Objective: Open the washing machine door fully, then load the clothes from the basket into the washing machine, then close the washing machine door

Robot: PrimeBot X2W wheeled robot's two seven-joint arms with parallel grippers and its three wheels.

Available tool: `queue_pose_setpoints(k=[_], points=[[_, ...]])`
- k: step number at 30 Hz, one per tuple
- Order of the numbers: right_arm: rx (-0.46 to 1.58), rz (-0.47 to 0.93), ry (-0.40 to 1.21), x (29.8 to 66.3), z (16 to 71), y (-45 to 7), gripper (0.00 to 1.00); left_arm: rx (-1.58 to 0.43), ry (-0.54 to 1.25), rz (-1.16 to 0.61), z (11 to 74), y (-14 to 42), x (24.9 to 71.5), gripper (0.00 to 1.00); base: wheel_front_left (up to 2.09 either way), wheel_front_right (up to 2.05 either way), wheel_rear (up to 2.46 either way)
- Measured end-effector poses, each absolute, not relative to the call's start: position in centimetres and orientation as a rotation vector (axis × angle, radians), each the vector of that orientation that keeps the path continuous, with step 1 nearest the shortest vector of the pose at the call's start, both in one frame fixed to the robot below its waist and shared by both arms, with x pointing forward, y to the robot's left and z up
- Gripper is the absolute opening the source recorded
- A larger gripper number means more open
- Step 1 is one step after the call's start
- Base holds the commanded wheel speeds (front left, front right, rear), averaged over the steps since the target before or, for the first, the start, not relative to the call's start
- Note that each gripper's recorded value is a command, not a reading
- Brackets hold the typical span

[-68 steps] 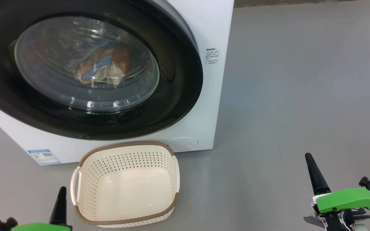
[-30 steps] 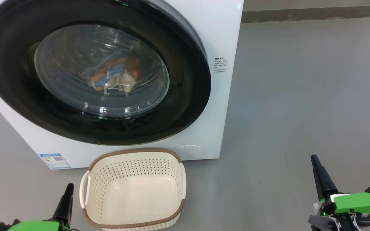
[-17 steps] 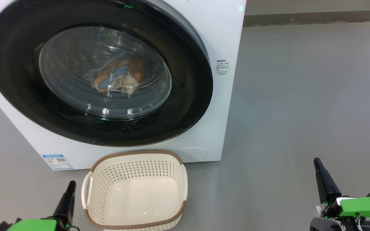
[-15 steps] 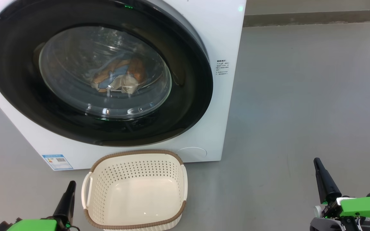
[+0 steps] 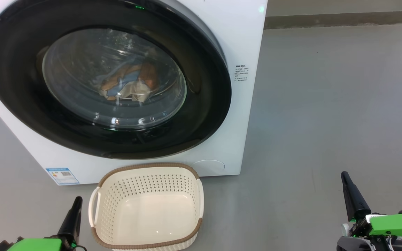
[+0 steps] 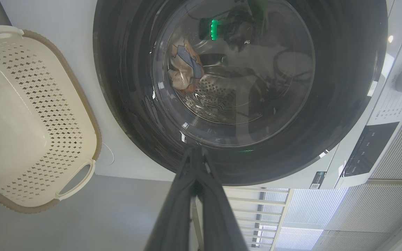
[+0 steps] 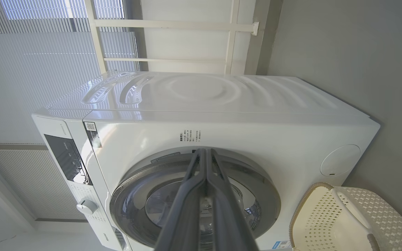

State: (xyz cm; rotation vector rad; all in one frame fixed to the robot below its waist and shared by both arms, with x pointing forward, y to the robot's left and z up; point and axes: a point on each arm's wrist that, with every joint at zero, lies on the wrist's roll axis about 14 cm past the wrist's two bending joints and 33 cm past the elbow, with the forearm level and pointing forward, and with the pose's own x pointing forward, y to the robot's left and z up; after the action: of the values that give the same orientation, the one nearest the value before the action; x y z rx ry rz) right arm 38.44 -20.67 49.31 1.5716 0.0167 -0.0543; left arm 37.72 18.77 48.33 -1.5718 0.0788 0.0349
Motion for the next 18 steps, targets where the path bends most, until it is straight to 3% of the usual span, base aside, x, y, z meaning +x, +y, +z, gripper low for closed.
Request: queue_pose_setpoints(k=[18], points=[[1.575, -0.056, 0.015, 38.43, 49.30, -20.68, 0.00, -1.572, 0.078, 0.036, 48.33, 18.79, 37.71, 0.00, 0.00, 0.00, 0.00]])
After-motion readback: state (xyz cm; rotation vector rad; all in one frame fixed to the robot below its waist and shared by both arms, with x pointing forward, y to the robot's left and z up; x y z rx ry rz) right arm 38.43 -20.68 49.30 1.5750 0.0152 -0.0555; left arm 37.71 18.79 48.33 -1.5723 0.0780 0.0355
